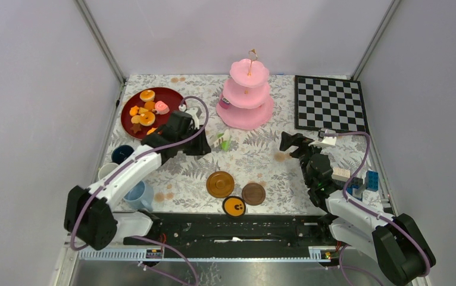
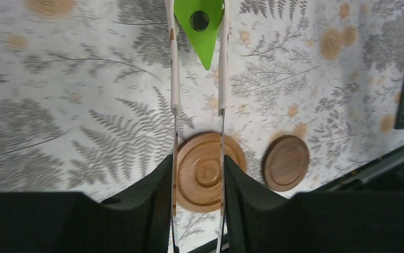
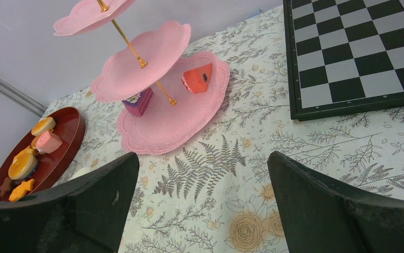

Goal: Serve the afternoon tea
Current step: Place the desert on the desert table.

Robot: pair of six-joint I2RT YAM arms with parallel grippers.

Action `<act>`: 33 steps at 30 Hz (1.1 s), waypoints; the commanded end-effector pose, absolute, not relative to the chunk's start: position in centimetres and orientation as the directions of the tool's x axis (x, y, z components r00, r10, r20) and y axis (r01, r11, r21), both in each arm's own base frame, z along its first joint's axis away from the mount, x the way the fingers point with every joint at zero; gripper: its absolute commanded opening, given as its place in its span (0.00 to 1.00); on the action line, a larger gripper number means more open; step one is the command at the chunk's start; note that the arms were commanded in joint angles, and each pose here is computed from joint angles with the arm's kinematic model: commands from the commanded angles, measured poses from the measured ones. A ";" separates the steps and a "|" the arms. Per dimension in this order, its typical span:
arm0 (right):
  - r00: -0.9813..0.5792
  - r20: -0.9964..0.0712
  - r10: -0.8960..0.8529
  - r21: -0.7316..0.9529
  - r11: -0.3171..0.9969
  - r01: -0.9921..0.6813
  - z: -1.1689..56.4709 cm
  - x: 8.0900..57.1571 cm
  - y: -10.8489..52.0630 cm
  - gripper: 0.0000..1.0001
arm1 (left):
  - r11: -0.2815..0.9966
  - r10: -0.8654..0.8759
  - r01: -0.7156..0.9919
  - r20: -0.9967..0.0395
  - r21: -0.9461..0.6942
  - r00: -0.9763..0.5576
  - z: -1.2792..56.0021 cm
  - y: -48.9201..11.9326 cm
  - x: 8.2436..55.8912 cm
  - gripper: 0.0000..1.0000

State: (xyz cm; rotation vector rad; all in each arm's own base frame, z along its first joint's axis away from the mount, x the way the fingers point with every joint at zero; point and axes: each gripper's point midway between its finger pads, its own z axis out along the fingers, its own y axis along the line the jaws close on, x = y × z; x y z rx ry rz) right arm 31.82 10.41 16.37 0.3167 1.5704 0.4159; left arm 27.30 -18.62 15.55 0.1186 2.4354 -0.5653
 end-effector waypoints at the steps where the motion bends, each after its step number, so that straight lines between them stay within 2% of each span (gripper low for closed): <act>1: 0.010 -0.883 0.469 0.467 0.882 -0.060 17.8 32.1 10.1 1.00 | 0.758 -0.196 0.290 -0.628 -0.584 -0.753 18.9 -23.9 30.0 0.03; 9: 0.013 -0.883 0.469 0.468 0.882 -0.059 17.8 32.1 10.0 1.00 | 0.712 -0.250 0.295 -0.623 -0.637 -0.741 19.4 -25.7 32.3 0.02; 19: 0.012 -0.883 0.469 0.468 0.882 -0.058 17.8 32.1 10.0 0.99 | 0.568 -0.345 0.245 -0.497 -0.786 -0.796 18.8 -26.9 35.3 0.02; 33: 0.009 -0.884 0.468 0.467 0.882 -0.058 17.8 32.2 10.1 0.99 | 0.457 -0.438 0.186 -0.402 -0.870 -0.804 16.4 -28.8 39.0 0.02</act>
